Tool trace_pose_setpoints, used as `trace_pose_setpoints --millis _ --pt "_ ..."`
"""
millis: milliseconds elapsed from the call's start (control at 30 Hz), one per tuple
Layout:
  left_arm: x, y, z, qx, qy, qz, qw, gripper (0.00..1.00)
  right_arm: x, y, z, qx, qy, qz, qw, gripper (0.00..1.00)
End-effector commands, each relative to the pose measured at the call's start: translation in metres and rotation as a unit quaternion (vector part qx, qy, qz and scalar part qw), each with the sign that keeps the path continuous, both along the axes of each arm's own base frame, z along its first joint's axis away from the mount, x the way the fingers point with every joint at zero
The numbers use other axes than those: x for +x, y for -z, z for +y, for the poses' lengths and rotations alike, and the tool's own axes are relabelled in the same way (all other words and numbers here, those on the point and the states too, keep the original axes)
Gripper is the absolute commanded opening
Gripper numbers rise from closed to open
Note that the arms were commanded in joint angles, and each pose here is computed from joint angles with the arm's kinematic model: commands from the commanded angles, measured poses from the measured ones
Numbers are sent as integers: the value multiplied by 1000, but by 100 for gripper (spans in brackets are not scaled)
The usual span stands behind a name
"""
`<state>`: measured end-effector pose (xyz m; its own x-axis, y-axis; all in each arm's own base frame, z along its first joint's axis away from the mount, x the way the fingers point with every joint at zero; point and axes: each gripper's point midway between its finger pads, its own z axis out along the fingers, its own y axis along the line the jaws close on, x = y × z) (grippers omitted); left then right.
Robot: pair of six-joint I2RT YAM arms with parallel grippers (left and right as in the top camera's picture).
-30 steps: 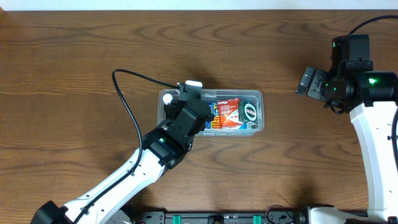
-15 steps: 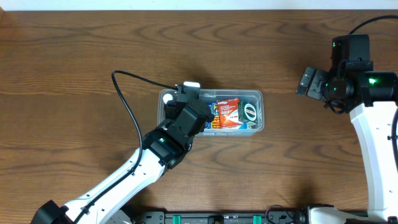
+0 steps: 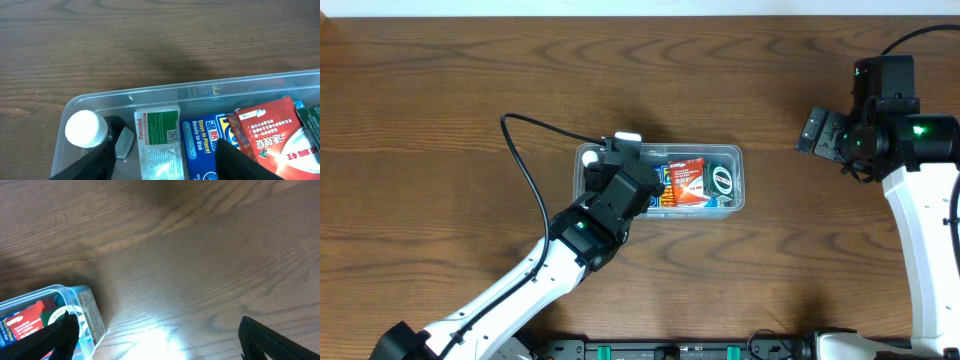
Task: Pack container
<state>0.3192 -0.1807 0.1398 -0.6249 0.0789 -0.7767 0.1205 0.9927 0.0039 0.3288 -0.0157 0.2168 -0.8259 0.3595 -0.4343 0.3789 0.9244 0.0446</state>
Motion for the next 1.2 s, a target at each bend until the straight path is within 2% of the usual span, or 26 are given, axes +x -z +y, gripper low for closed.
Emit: trace_pose_setpoints --millis 0,67,233,400,500,633,800,833,1033,1067,1167 --pt "4 -4 1 3 -9 -7 1000 83 0 1 -2 -1 4 2 1000 99" --pt "4 -4 1 2 -9 -7 1000 89 0 1 -2 -1 4 2 1000 99" --pt "3 -3 1 3 -7 -4 1000 89 0 1 -2 -1 4 2 1000 99" --pt "-1 -1 -6 -9 12 11 1000 74 0 1 -2 -1 4 2 1000 99" --pt "-5 -8 -10 -19 25 20 999 69 0 1 -2 -1 4 2 1000 99" --pt "-10 -30 -7 -3 25 45 999 66 0 1 -2 -1 4 2 1000 99" --pt "-20 -70 1 19 24 70 997 66 0 1 -2 -1 4 2 1000 99" --pt "-22 -77 3 21 24 73 997 66 0 1 -2 -1 4 2 1000 99" --pt "-30 -112 10 8 25 58 998 97 0 1 -2 -1 4 2 1000 99" --pt "-32 -117 11 4 26 52 998 100 0 1 -2 -1 4 2 1000 99" --pt "-41 -134 14 -13 33 30 999 98 0 1 -2 -1 4 2 1000 99"
